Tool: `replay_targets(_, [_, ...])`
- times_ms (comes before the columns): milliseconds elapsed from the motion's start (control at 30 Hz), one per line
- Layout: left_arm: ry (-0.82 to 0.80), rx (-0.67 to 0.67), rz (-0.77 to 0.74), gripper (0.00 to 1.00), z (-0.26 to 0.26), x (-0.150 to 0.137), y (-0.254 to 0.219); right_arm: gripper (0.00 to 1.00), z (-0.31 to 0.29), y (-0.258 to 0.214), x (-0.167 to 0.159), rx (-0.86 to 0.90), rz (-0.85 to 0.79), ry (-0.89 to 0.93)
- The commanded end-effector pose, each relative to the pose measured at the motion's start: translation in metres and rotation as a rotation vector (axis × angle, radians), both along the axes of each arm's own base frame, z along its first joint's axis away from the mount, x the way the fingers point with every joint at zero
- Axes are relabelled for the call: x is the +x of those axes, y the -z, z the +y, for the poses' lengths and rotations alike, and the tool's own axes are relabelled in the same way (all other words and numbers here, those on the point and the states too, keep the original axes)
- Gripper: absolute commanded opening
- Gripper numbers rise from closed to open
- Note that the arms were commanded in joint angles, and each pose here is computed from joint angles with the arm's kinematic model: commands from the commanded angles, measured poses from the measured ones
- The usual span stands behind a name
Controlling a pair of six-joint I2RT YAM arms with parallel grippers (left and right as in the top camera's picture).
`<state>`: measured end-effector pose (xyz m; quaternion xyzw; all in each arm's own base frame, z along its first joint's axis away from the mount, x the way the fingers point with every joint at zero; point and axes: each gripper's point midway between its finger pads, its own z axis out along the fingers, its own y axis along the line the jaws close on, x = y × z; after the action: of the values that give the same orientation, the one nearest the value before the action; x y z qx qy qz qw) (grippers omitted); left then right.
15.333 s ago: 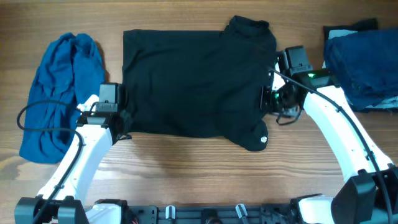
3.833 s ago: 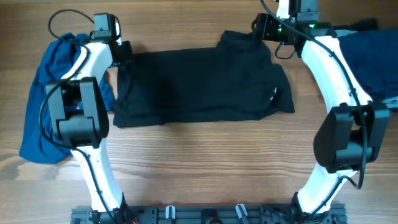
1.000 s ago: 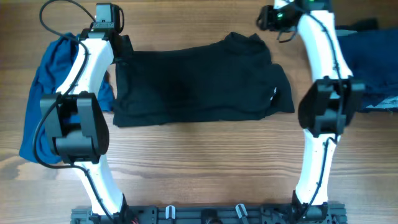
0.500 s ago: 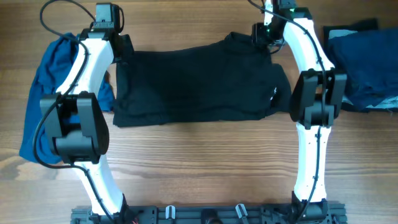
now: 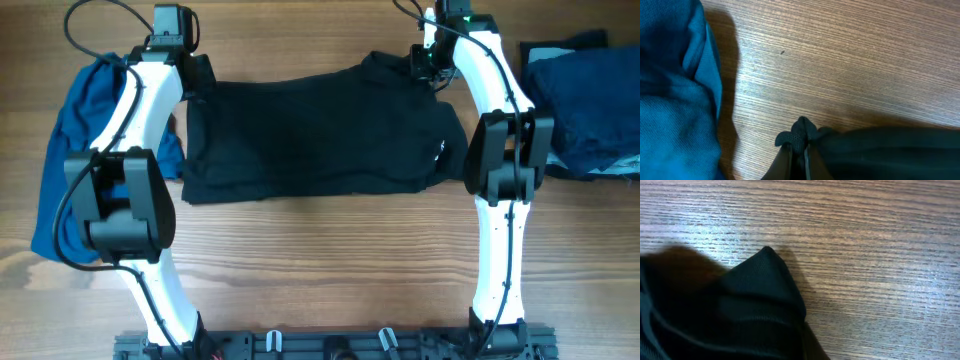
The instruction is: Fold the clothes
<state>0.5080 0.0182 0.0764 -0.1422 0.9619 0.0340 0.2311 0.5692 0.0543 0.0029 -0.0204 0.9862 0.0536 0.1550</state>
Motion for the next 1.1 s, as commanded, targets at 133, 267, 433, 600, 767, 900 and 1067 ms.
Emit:
replay_targets(133, [-0.017, -0.010, -0.065, 0.04, 0.003, 0.007, -0.023, 0.04, -0.001, -0.017, 0.000, 0.004, -0.013, 0.037])
replay_targets(267, [-0.017, -0.011, -0.096, 0.04, 0.003, 0.009, -0.035, 0.04, 0.001, -0.064, 0.002, 0.023, -0.081, 0.031])
replay_targets(433, [-0.017, -0.010, -0.119, 0.04, 0.003, 0.008, -0.047, 0.04, 0.005, -0.107, -0.004, 0.046, -0.128, 0.013])
replay_targets(600, [-0.016, -0.011, -0.118, 0.04, 0.003, 0.003, -0.055, 0.04, 0.006, -0.122, -0.022, 0.042, -0.098, -0.030])
replay_targets(767, [-0.017, -0.010, -0.066, 0.04, 0.003, -0.008, -0.049, 0.04, 0.002, -0.118, -0.042, 0.038, -0.015, -0.024])
replay_targets(900, [-0.017, -0.009, -0.025, 0.04, 0.003, -0.017, -0.044, 0.04, -0.002, -0.115, -0.058, 0.064, 0.052, -0.015])
replay_targets(1067, [-0.017, -0.009, 0.034, 0.04, 0.003, -0.030, -0.038, 0.04, -0.021, -0.120, -0.083, 0.106, 0.143, 0.028])
